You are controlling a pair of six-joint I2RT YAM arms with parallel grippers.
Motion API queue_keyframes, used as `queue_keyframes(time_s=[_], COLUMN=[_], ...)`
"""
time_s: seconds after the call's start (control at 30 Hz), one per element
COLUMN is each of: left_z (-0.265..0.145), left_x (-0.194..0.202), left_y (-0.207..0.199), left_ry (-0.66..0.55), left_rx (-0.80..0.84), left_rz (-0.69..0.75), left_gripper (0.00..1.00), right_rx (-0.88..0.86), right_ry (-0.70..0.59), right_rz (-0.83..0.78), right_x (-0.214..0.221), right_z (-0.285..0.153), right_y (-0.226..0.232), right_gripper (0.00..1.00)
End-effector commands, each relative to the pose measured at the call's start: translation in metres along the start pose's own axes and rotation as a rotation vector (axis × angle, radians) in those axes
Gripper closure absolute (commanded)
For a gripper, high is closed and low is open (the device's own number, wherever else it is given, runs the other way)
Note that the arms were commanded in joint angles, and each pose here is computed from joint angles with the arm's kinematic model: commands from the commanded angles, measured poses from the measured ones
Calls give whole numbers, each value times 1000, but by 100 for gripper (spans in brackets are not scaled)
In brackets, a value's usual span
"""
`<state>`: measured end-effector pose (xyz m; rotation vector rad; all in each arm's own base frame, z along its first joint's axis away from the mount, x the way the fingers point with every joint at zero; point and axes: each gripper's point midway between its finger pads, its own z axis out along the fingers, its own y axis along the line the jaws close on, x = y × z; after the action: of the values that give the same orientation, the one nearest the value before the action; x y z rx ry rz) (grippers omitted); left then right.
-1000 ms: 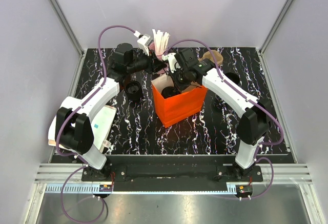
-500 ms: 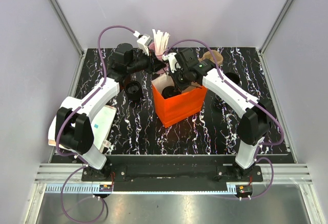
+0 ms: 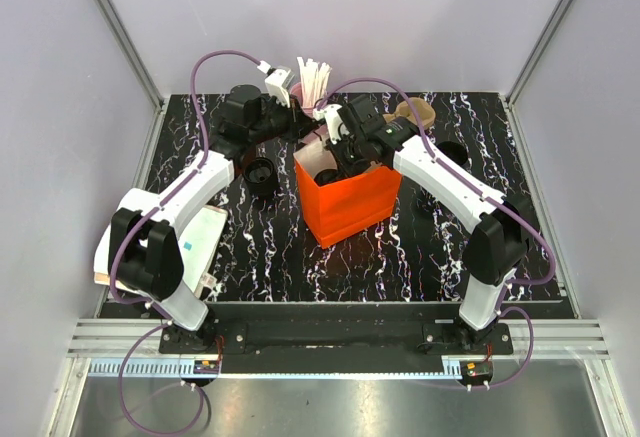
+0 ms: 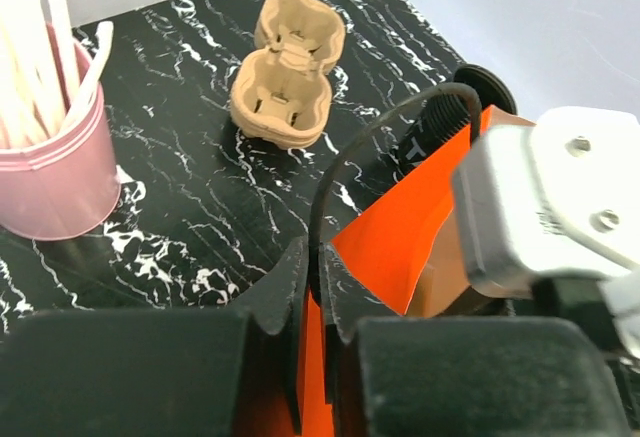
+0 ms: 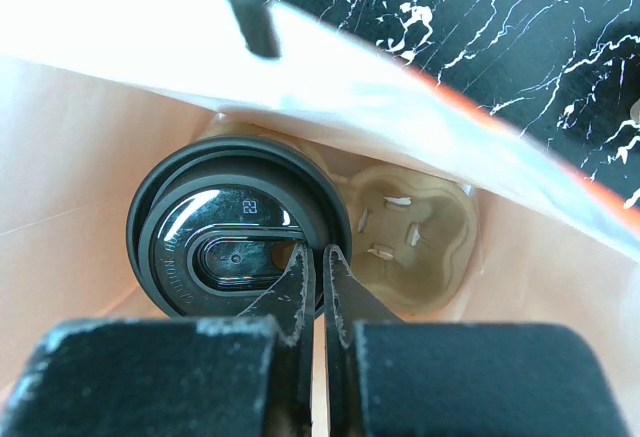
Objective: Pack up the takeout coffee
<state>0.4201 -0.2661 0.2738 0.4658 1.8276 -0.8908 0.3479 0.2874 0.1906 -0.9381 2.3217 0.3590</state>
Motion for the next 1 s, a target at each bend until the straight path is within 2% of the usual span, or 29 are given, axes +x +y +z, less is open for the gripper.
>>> queue_keyframes(time_s=[0.0, 0.97], left_z=[5, 6], left_x=[-12, -10], left_y=[10, 13], left_ry=[-24, -21], left_rx=[-57, -77], left_rz=[8, 3], left_gripper=[95, 99], right_rx=[16, 44], right_ry=[-88, -73], right_rz=[-29, -31], right_x=[-20, -16], right_z=[-18, -11], right_y=[2, -2], right_gripper=[100, 100])
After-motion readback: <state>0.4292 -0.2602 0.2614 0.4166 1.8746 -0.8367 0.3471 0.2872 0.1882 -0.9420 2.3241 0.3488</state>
